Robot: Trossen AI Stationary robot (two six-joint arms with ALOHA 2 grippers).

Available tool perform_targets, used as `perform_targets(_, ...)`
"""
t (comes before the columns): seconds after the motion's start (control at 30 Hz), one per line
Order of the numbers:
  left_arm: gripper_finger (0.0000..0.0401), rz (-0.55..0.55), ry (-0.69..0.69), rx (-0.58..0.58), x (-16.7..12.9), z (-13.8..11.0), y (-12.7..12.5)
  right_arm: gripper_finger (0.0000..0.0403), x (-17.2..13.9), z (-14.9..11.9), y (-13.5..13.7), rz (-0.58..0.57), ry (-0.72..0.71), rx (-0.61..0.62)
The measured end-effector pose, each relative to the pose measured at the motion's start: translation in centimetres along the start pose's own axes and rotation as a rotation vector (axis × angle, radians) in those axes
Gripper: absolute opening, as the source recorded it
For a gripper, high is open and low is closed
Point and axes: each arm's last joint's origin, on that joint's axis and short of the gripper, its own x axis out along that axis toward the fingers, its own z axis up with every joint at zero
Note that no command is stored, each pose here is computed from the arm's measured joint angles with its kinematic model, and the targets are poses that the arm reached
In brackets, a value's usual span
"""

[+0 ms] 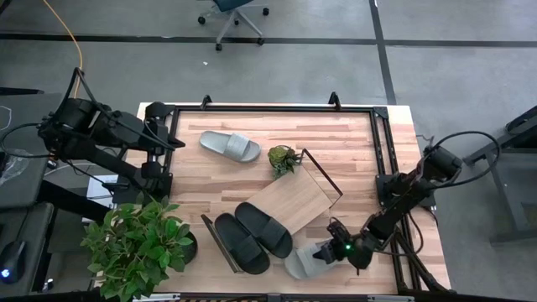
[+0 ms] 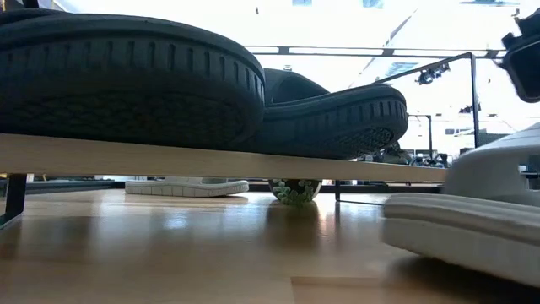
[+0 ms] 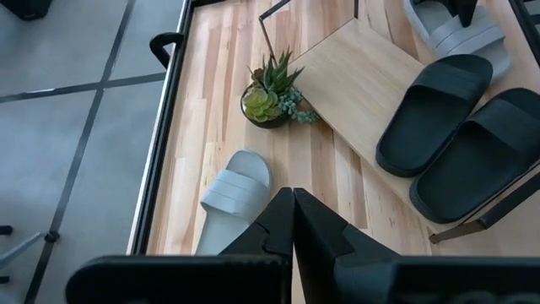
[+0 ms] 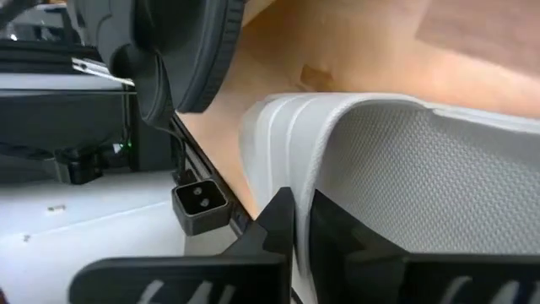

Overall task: Pick and place slides into the shelf
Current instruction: Put the bottom gray slipper on the shelf

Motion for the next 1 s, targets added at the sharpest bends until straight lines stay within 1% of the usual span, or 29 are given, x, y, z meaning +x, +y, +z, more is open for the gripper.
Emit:
perform_targets(0.13, 0.0, 0.0, 0.0, 0.0, 0.0, 0.0, 0.0, 0.0004, -1.0, -1.6, -0.3, 0.048, -0.038, 0.056)
perform_targets(0.3, 0.0, 0.0, 0.0, 0.001, 0.0, 0.0, 0.0, 0.0002, -2.2, -3.0, -0.6, 0.149, -0.144, 0.147)
perform_targets(0.43, 0.0, 0.0, 0.0, 0.001, 0.0, 0.0, 0.0, 0.0001, -2.7, -3.7, 0.1, 0.224, -0.23, 0.175)
perform_targets(0.5, 0.0, 0.0, 0.0, 0.001, 0.0, 0.0, 0.0, 0.0001, -2.8, -3.8, 0.5, 0.241, -0.255, 0.179)
perform_targets(0.67, 0.0, 0.0, 0.0, 0.002, 0.0, 0.0, 0.0, 0.0001, -2.9, -4.1, 1.4, 0.26, -0.292, 0.17)
perform_targets(0.77, 0.0, 0.001, 0.001, 0.003, 0.0, 0.0, 0.0, 0.0001, -3.0, -4.4, 1.4, 0.248, -0.264, 0.161)
perform_targets(0.93, 0.0, 0.005, 0.0, 0.01, 0.0, 0.0, 0.0, 0.0, -3.1, -4.5, 0.7, 0.195, -0.23, 0.179)
perform_targets(1.0, 0.0, 0.006, 0.0, 0.01, 0.0, 0.0, 0.0, 0.0, -3.1, -4.5, 0.7, 0.192, -0.227, 0.182)
